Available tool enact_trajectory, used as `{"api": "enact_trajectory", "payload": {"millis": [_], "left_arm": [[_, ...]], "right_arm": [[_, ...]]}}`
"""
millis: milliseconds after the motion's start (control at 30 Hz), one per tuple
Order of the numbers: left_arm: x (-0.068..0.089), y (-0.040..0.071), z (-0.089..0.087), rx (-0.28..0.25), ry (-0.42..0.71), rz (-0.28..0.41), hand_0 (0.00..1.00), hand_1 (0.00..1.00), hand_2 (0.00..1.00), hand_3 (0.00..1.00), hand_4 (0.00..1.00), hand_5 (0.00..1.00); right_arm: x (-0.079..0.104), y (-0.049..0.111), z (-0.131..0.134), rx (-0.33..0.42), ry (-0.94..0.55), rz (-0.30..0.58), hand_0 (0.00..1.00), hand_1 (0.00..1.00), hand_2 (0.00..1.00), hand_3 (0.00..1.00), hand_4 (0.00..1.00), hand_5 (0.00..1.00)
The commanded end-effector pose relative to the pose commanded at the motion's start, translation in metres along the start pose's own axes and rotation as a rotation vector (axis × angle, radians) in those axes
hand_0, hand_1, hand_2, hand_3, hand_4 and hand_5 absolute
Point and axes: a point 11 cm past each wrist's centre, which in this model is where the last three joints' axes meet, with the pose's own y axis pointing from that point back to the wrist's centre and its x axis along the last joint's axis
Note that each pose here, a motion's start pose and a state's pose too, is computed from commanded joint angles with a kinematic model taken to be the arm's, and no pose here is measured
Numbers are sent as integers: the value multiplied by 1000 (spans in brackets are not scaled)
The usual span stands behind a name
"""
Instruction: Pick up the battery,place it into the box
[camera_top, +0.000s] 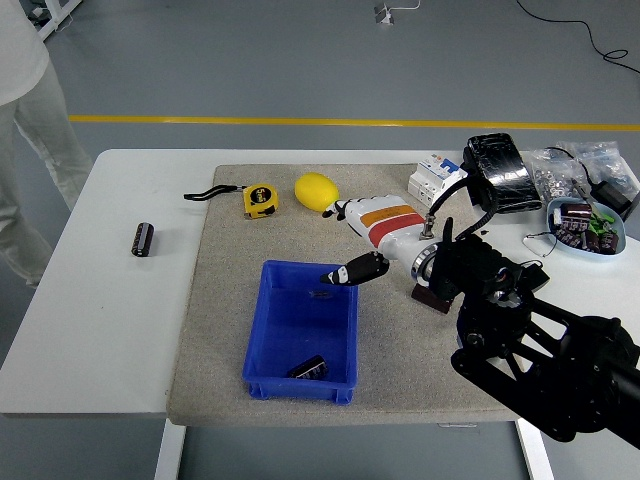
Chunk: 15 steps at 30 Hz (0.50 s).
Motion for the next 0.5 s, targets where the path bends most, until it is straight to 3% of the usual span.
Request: {"api": "enact_trajectory", "payload": {"millis": [33,67,300,500], "left_arm": [[0,0,0,-1,-1,0,592,518,546,649,647,740],[0,0,1,-1,0,-1,593,515,547,647,647,740],[-3,1,0,1,0,-5,596,522,547,647,645,737],[-4,1,0,2,-5,-9,600,527,552,646,645,737]], "right_arm": [[-1,-1,11,-29,-7,-4,414,556,661,689,998,473],[-3,-1,20,-51,-12,-6,400,530,623,588,995,471],[-35,-1,79,-215,-24,-78,407,526,608,571,997,466],[-59,3,111,-304,-4,-145,424,530,607,564,998,464]]}}
